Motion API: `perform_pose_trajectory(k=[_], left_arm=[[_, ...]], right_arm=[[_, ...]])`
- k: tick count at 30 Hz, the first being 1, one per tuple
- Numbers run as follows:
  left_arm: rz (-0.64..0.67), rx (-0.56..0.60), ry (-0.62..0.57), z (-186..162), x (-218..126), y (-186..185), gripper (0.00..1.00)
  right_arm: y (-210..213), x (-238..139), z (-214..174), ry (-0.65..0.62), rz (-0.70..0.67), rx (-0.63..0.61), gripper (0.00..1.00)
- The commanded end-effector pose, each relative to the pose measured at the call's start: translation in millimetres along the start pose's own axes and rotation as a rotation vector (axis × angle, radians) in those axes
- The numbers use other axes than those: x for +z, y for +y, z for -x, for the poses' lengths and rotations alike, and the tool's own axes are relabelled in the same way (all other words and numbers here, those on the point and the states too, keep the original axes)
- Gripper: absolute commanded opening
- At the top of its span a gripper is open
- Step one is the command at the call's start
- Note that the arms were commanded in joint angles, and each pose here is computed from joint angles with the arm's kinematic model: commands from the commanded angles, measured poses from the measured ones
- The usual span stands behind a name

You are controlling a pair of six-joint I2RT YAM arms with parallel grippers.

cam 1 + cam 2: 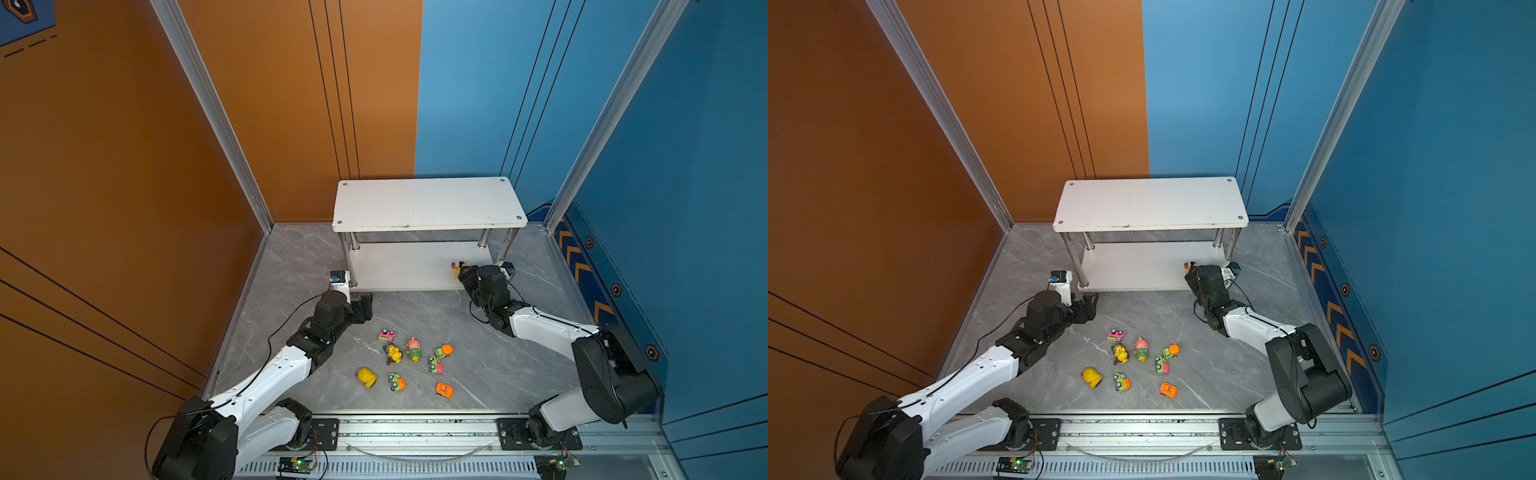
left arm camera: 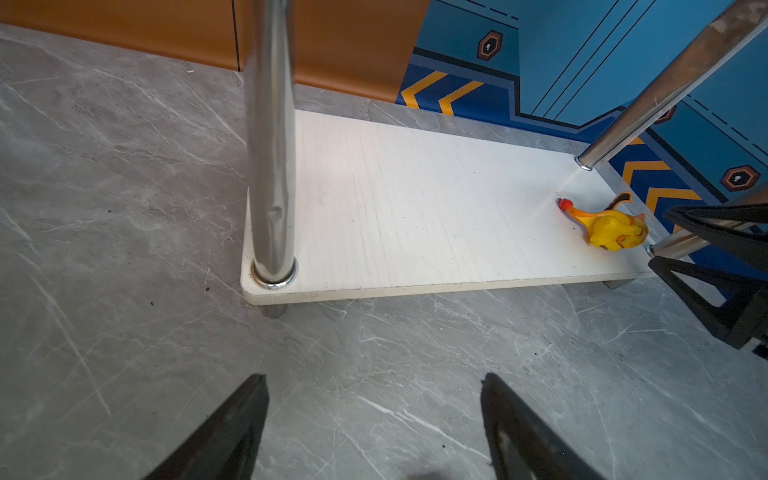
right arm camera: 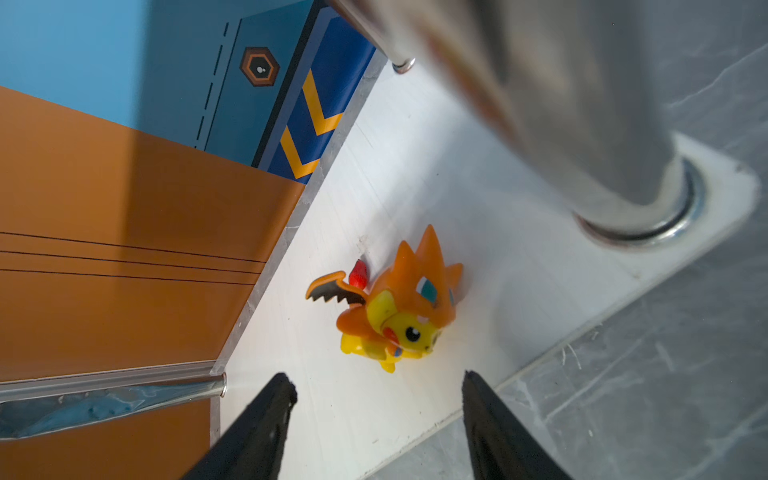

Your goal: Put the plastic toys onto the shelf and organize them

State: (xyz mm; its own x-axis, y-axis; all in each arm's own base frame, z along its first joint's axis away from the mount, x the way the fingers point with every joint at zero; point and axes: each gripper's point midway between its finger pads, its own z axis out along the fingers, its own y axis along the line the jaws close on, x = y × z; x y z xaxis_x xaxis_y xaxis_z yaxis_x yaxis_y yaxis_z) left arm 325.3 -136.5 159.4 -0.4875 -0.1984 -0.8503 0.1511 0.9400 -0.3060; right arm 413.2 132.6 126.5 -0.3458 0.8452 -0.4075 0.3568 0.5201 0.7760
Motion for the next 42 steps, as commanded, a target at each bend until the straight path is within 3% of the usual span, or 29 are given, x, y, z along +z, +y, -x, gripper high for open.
perform_pose_trajectory(k=[1, 11, 18, 22, 27, 33, 42], left_arm=[[0.005, 0.007, 0.005, -5, 0, 5, 0.82], [0.001, 0.004, 0.014, -8, 2, 7, 0.82], [0.009, 0.002, 0.010, -7, 1, 11, 0.82], [0.009, 0.000, 0.012, -7, 0, 12, 0.82], [-0.006, -0.001, 0.012, -6, -1, 9, 0.82], [-0.047, 0.006, 0.022, -2, 0, -4, 0.79], [-0.147, 0.083, 0.049, 4, 18, -58, 0.77]], right_arm=[[1, 5, 8, -0.052, 0.019, 0.066, 0.64], [-5, 27, 7, -0.109, 0.039, 0.169, 0.54], [-9, 29, 12, -0.176, 0.030, 0.166, 0.52], [-7, 33, 12, -0.179, 0.042, 0.159, 0.38], [-8, 35, 7, -0.156, 0.038, 0.139, 0.30], [-8, 29, -4, -0.104, 0.021, 0.068, 0.21], [-20, -17, -29, -0.016, -0.029, -0.176, 0.18]])
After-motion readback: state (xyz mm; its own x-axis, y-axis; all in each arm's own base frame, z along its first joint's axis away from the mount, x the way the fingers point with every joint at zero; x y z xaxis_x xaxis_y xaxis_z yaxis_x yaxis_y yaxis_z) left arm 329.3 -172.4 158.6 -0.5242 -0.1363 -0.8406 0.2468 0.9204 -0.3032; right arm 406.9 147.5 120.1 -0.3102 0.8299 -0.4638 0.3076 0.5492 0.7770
